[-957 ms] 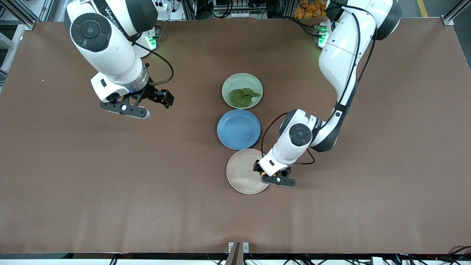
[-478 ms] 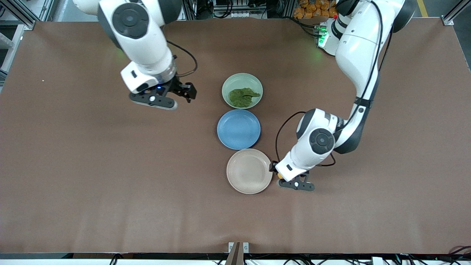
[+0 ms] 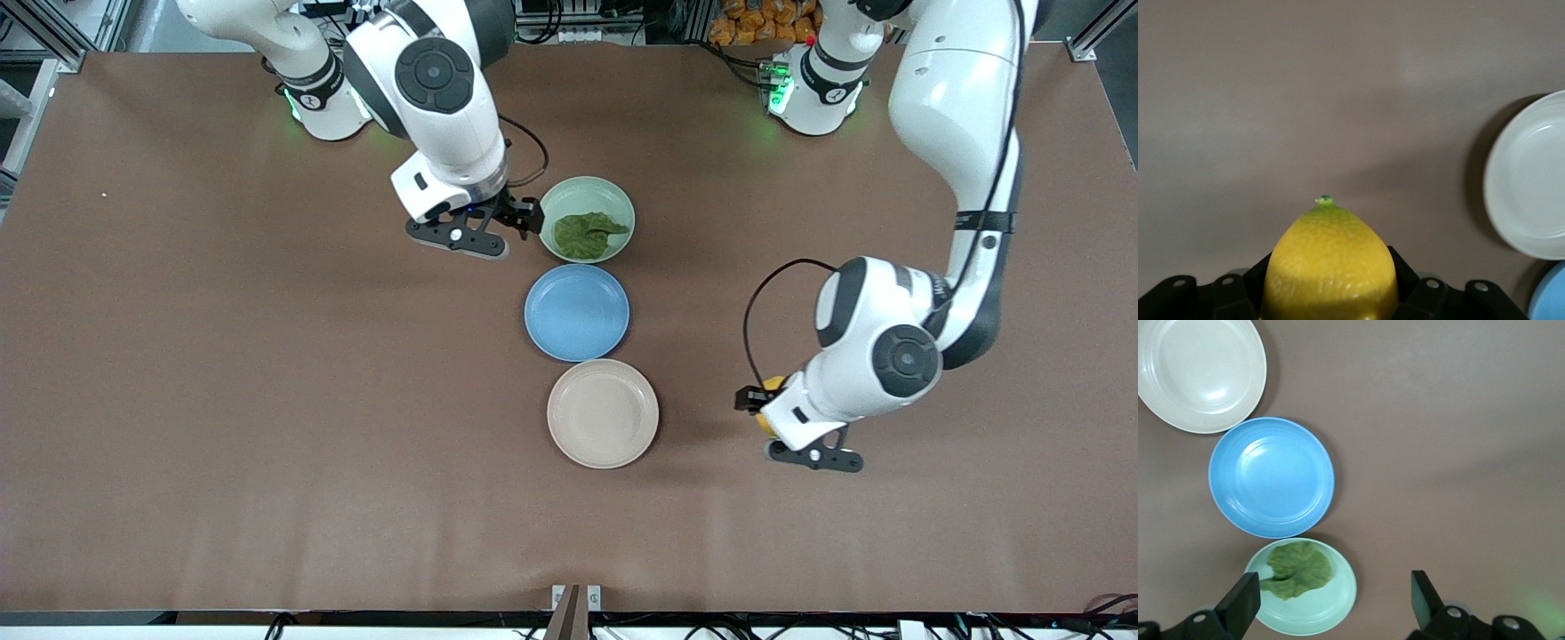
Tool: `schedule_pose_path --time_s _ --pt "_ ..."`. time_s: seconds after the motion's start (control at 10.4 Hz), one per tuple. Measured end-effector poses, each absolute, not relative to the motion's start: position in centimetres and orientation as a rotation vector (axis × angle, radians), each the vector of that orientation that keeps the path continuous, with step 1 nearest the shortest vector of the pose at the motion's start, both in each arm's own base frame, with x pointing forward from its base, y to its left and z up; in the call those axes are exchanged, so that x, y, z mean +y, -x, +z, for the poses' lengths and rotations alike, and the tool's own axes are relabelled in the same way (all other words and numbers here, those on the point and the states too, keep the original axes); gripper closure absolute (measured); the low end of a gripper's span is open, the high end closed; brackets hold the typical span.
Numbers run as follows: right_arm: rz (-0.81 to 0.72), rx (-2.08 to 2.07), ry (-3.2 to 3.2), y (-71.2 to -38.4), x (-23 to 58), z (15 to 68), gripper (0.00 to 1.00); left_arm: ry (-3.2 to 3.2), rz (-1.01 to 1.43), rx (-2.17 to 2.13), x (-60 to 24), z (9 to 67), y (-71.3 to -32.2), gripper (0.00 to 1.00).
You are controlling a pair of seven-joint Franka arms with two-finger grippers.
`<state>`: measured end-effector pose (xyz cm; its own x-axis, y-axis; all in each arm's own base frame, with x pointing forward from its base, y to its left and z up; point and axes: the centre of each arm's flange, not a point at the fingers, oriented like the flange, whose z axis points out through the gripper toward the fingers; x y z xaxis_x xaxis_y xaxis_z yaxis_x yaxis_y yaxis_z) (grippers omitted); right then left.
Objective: Pick lemon and lettuce from plates
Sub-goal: 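Lift the lemon with the left gripper while the right gripper reaches the lettuce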
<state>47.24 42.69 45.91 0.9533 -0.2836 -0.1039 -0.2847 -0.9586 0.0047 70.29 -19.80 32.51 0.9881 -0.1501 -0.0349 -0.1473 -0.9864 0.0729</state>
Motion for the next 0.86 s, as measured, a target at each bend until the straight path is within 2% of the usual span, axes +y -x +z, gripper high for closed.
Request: schedule_pose_path --time_s 0.29,0.48,0.86 --pt "0.106 0.531 3.040 -45.9 45.7 39.7 0.00 -3.100 -0.148 -0.189 -14.8 31.1 -70.6 0.39" --pt "0.122 0.520 3.062 -43.6 46.1 34.8 0.00 -3.112 -0.188 -0.140 -11.6 30.3 -70.7 0.39" --pt "0.173 0.579 3.033 -41.3 46.7 30.2 0.00 -3.110 -0.292 -0.107 -9.8 26.9 -70.0 0.39"
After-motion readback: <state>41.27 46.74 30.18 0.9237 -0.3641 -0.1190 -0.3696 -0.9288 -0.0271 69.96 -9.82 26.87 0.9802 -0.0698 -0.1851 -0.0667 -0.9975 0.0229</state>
